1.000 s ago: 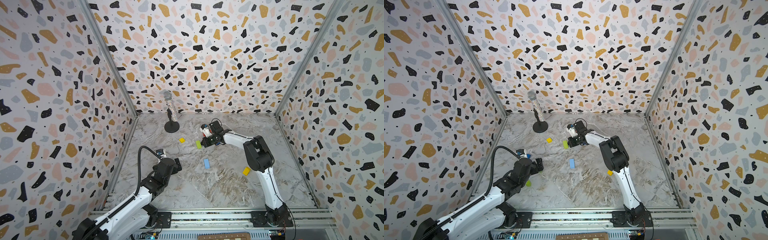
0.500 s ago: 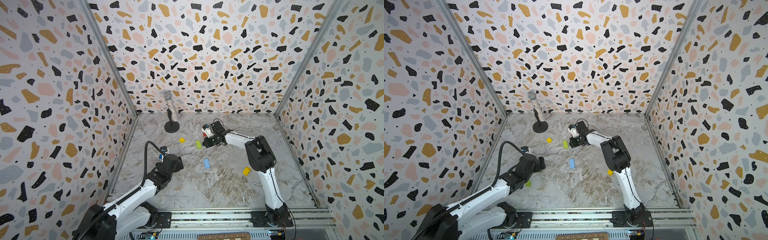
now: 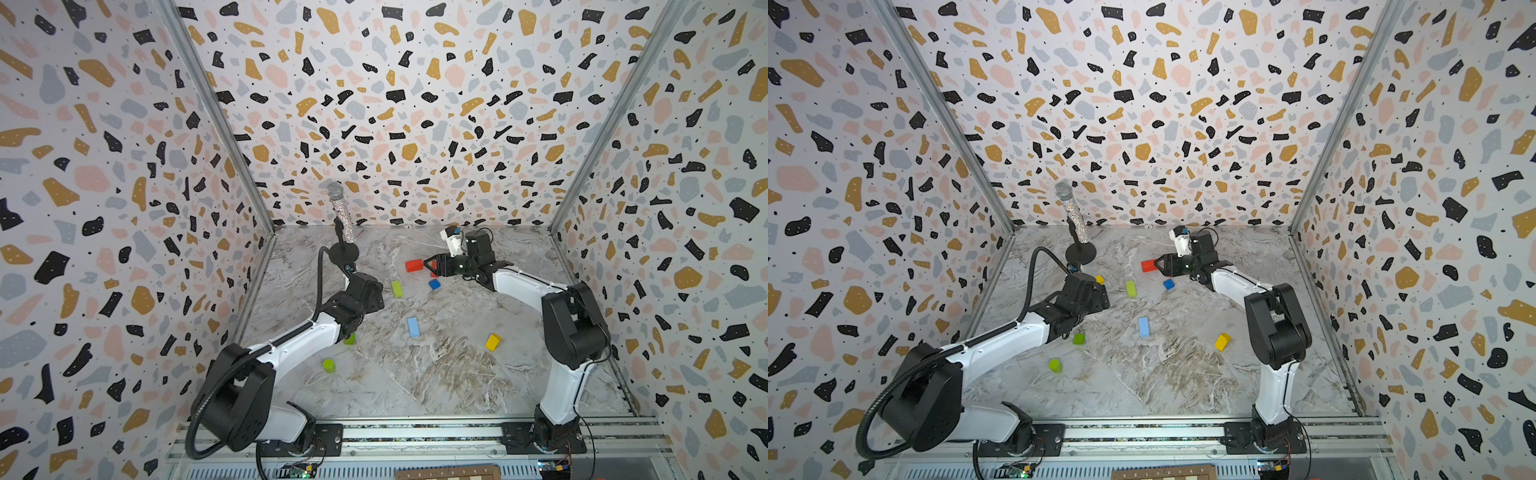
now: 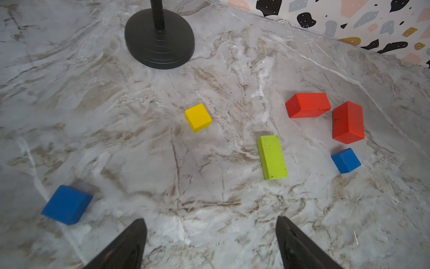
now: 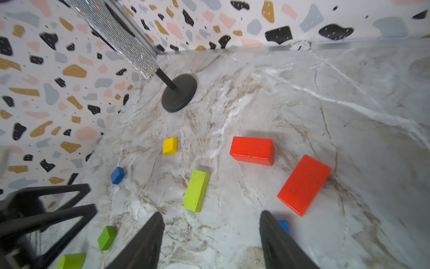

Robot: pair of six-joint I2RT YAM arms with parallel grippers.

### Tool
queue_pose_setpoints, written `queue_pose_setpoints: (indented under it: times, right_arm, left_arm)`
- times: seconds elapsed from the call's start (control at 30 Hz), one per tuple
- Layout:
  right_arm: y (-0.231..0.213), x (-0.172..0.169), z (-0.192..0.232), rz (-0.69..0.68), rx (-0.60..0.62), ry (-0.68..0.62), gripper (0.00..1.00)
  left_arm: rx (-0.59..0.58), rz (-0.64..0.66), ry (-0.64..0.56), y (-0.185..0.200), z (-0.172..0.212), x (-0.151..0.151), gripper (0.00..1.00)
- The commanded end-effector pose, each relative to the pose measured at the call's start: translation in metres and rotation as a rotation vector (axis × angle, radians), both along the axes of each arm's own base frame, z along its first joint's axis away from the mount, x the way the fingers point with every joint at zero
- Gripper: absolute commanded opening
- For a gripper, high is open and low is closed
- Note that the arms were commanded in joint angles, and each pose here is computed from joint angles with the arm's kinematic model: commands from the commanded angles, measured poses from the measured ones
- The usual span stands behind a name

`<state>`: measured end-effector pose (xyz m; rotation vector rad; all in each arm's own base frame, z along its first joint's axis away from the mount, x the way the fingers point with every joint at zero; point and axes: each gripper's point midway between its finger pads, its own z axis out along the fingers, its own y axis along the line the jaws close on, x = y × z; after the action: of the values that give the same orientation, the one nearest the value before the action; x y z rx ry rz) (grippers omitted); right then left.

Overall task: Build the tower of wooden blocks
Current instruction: 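Move the left gripper over the lime green brick while the right gripper draws back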

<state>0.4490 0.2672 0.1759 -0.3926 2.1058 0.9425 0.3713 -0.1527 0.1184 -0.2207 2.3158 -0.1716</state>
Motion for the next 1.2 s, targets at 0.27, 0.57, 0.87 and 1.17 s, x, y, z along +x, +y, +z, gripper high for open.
queue_pose_setpoints:
  times: [0.27, 0.57, 0.87, 1.17]
  right_arm:
    - [-0.034, -0.056, 0.011, -0.101, 0.121, 0.030, 0.87]
    - [-0.077, -0.089, -0.007, -0.273, 0.149, 0.013, 0.92]
    - [-0.104, -0.105, 0.003, -0.376, 0.170, -0.053, 0.92]
    - [-0.102, -0.108, 0.008, -0.353, 0.202, -0.069, 0.82]
  left_arm:
    - [0.024, -0.088, 0.084, -0.042, -0.001, 0.046, 0.81]
    - [0.062, -0.072, 0.191, -0.057, -0.031, 0.070, 0.78]
    - [0.033, -0.067, 0.215, -0.075, -0.044, 0.089, 0.73]
    - [0.027, -0.070, 0.253, -0.083, -0.063, 0.096, 0.69]
